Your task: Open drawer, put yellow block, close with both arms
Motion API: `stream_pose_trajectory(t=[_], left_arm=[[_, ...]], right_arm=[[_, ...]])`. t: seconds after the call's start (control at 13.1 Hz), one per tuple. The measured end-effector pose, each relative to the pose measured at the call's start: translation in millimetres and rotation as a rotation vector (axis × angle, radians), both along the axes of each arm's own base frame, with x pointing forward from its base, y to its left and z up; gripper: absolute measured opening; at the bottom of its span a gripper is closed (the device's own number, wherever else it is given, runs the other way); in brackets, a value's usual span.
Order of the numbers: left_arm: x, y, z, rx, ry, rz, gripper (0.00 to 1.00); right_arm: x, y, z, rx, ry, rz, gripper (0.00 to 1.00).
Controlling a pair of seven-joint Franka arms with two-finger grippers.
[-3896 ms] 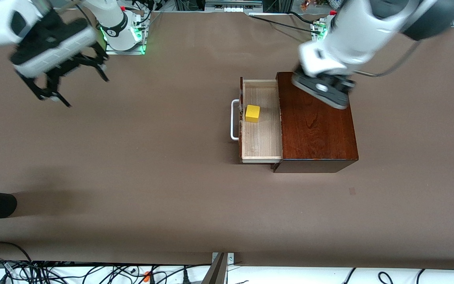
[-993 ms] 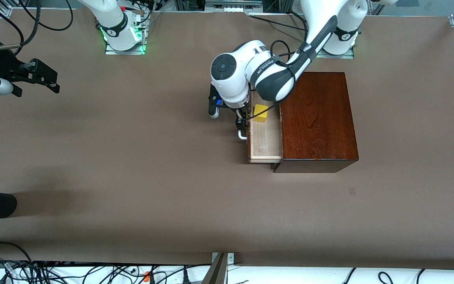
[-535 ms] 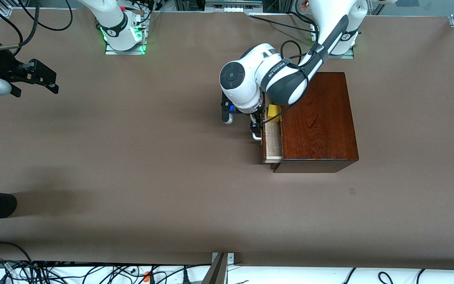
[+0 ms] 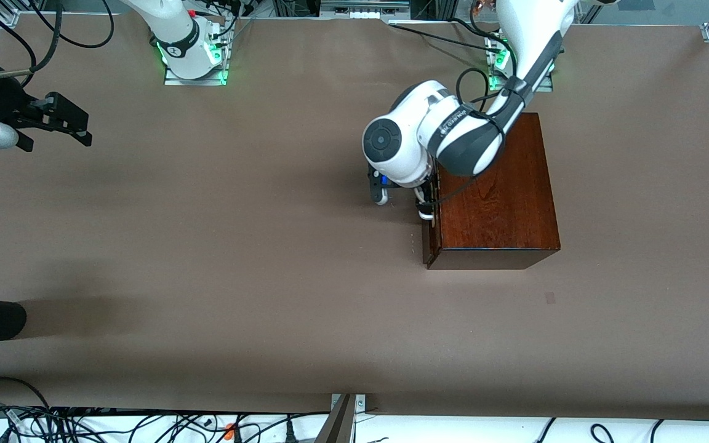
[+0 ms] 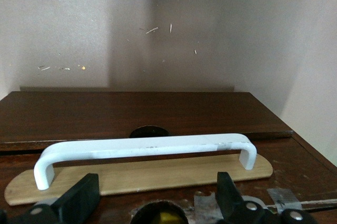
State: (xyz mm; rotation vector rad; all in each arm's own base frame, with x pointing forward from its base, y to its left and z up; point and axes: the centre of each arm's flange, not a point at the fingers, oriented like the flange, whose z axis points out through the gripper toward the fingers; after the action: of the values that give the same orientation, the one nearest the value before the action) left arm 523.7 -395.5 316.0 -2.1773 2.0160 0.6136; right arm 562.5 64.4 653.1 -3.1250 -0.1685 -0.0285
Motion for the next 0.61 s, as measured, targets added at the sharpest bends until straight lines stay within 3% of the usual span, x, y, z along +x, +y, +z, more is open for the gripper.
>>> stream_pose_trajectory(t=[0.15,0.31,0.61], left_arm=[[0.2,-0.1,0.6,-0.001,-0.005,0.014,1.00],[0.8,-5.6,6.5,0.006,-0.061,0.118,1.00],[-5.0,-46.0,80.4,-0.031,-0.288,0.449,1.00]], right_arm=[[-0.1,0.0,-0.1,0.000,0.001,0.000,1.00],[-0.3,0.1,-0.4,0.000,0.003,0.000,1.00],[-0.2,0.2,-0.7,-0.001,0.004,0.000,1.00]])
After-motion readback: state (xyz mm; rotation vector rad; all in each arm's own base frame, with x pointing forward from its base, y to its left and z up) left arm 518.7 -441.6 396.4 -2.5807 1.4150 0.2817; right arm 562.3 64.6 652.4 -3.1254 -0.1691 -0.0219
